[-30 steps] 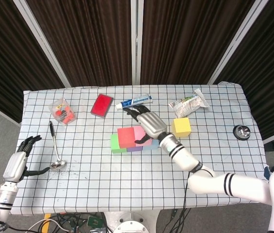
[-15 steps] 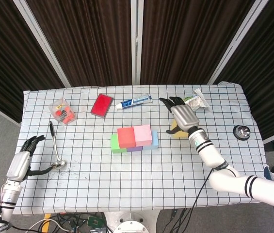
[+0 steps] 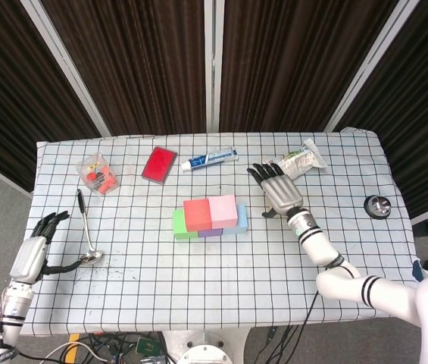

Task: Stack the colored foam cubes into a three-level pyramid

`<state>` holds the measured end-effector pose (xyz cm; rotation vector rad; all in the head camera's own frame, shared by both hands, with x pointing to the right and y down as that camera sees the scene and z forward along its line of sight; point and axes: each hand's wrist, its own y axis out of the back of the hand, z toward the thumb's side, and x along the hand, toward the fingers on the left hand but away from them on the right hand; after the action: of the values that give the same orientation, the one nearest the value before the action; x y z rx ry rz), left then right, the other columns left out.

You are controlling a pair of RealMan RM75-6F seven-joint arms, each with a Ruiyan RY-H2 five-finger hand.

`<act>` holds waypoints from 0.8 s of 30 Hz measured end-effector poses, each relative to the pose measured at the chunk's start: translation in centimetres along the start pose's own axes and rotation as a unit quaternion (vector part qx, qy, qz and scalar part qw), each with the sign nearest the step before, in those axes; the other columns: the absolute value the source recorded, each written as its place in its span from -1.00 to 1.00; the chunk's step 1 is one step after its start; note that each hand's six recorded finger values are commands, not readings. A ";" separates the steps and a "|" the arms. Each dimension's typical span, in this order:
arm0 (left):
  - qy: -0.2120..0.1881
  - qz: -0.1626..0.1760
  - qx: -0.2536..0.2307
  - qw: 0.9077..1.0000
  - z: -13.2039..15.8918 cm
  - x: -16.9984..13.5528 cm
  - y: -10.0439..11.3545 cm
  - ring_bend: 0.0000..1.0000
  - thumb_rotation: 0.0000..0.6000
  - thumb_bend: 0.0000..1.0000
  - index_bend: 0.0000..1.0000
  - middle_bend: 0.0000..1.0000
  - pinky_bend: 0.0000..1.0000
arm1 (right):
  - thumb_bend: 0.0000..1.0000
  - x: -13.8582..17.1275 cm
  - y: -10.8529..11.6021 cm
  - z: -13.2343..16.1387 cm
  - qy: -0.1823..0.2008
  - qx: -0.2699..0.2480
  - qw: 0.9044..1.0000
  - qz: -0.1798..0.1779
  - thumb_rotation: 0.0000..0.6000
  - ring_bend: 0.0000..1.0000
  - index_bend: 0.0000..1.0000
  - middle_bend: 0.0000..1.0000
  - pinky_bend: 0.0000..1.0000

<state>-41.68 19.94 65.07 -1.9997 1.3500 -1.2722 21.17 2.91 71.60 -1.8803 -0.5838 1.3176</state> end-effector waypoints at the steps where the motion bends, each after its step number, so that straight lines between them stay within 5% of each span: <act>1: 0.000 0.000 -0.001 1.000 -0.1 0.0 0.0 -1.00 1.00 -1.00 -0.88 -0.76 -0.88 | -1.00 -0.1 -0.3 0.1 0.000 0.002 1.000 0.002 1.00 -1.00 -1.00 -1.00 -1.00; 24: 0.001 0.007 -0.007 1.000 -0.6 -0.2 0.2 -1.00 1.00 -1.00 -0.88 -0.77 -0.88 | -1.00 -2.6 -2.8 1.8 -0.004 -0.004 1.000 -0.004 1.00 -1.00 -1.00 -1.00 -1.00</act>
<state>-42.25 20.09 65.16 -1.9950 1.3746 -1.2614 18.74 3.28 74.96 -1.8785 -0.6002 1.3196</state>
